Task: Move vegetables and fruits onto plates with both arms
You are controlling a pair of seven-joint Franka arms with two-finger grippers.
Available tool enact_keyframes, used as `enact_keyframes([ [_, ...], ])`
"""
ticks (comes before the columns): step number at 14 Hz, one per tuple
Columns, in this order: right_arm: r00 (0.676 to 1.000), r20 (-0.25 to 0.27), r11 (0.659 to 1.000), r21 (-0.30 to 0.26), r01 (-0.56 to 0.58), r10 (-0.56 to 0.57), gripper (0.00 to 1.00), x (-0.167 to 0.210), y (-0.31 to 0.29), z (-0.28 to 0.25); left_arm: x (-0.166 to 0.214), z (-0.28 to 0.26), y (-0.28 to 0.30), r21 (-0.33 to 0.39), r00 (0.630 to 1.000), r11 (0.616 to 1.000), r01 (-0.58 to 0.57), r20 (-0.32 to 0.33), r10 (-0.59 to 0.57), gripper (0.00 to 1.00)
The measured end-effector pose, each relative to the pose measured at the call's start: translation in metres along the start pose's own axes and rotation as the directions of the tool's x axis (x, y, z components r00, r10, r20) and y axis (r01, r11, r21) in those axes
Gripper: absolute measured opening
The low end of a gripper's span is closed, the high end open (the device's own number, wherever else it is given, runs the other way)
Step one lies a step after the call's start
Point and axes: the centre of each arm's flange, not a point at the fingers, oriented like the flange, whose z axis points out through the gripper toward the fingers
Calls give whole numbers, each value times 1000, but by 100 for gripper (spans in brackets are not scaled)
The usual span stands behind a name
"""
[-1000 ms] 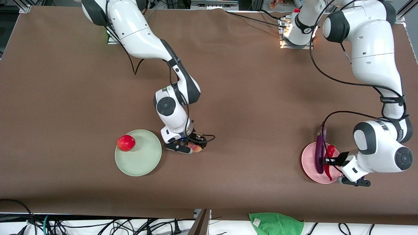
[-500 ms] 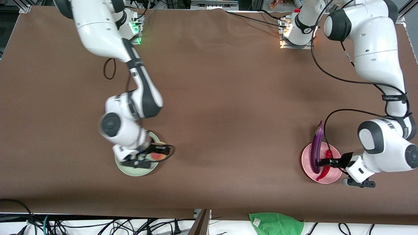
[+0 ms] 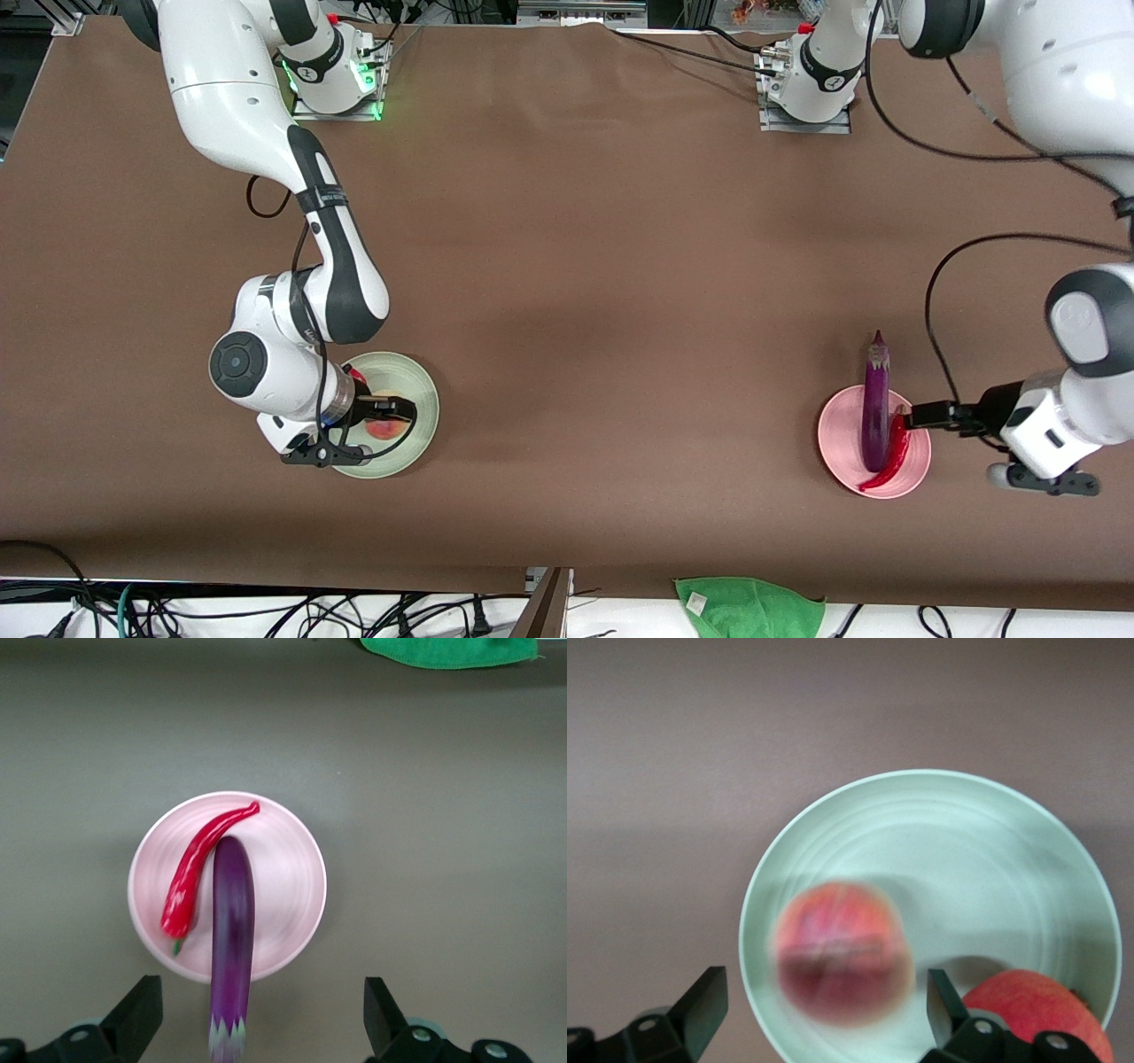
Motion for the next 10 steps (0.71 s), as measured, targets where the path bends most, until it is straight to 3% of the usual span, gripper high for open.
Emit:
enact_keyframes([
  [4, 998, 58, 1000, 13, 11, -12, 100, -9, -7, -50, -44, -97, 32, 77, 1000, 997, -19, 22, 18, 100],
  [6, 998, 60, 1000, 22, 14, -15, 100, -14, -9, -91, -66, -136, 40, 96, 1000, 995, -30, -3, 31, 100],
  [8, 997, 77, 1000, 10, 2, -2, 100, -24, -7, -133, -86, -160, 45, 93, 999, 995, -36, -17, 38, 100],
  [10, 995, 103, 1000, -22, 1, 2, 100, -37, 6, -177, -107, -160, 46, 74, 1000, 997, -5, 13, 4, 100],
])
